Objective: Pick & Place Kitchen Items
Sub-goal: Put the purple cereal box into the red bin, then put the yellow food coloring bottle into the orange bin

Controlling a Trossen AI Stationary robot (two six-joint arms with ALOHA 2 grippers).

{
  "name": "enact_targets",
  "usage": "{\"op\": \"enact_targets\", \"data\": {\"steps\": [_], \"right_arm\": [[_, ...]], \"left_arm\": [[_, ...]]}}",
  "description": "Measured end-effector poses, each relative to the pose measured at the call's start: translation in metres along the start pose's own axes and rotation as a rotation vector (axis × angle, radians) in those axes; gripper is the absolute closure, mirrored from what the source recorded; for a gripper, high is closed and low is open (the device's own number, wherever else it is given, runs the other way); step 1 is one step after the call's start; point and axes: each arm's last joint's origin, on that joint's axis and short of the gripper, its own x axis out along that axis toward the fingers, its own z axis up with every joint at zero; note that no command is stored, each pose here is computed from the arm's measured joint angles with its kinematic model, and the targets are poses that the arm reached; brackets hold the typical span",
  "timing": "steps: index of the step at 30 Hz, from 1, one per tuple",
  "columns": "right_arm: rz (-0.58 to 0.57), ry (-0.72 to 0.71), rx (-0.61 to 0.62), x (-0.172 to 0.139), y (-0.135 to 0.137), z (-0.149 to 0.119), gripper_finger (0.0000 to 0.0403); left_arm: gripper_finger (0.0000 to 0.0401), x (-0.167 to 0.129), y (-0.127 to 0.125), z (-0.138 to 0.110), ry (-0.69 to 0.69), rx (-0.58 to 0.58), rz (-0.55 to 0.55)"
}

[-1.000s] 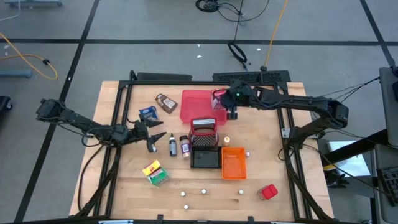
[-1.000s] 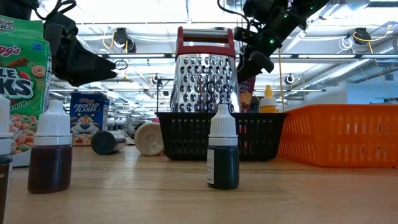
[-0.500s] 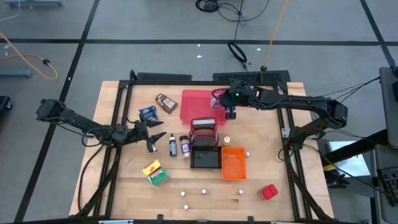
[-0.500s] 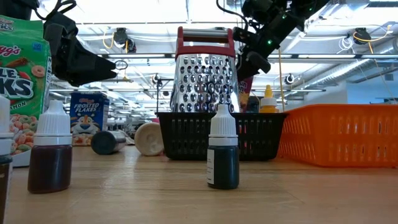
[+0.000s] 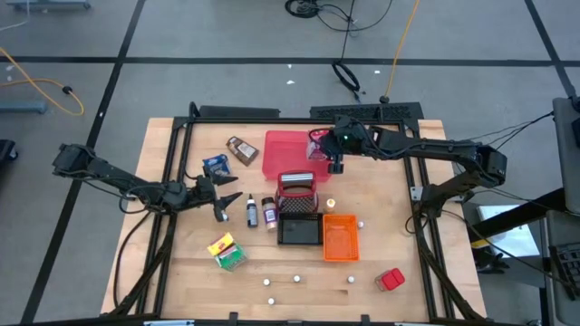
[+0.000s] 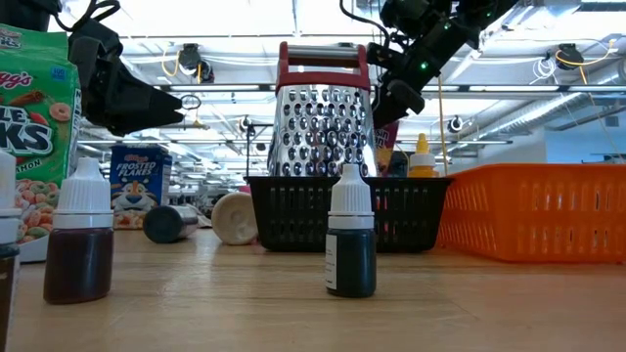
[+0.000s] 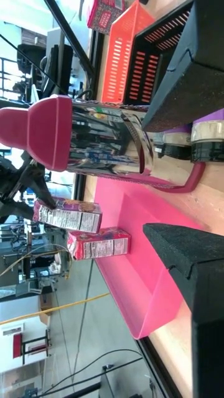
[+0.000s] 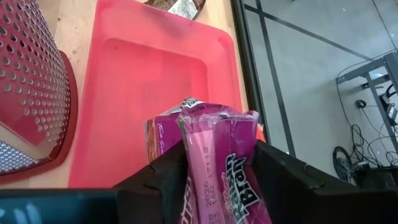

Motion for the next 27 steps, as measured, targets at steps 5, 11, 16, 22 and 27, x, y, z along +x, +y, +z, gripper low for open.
{"op": "enact_targets", "data": {"steps": [5,11,16,22,27], "right_arm": [[-0.004,0.002,0.003,0.000,-0.001,-0.001,0.0195],[-0.017,0.010,0.050,0.001,-0.006,-0.004,0.0171],[-0.008,0.032,0.024,0.005,-0.001,-0.013,0.0169],[0.008,0.055,0.011,0.013,0.009,-0.029,0.0174],[0.001,0.044,0.013,0.014,0.010,-0.032,0.0174]], "left_arm": [[0.0146,0.000,0.000,0.000,0.000,0.000,0.000],[0.0146,0.000,0.000,0.000,0.000,0.000,0.000],[0.0146,0.000,0.000,0.000,0.000,0.000,0.000],[0.0146,0.000,0.000,0.000,0.000,0.000,0.000],[0.0146,0.000,0.000,0.000,0.000,0.000,0.000]]}}
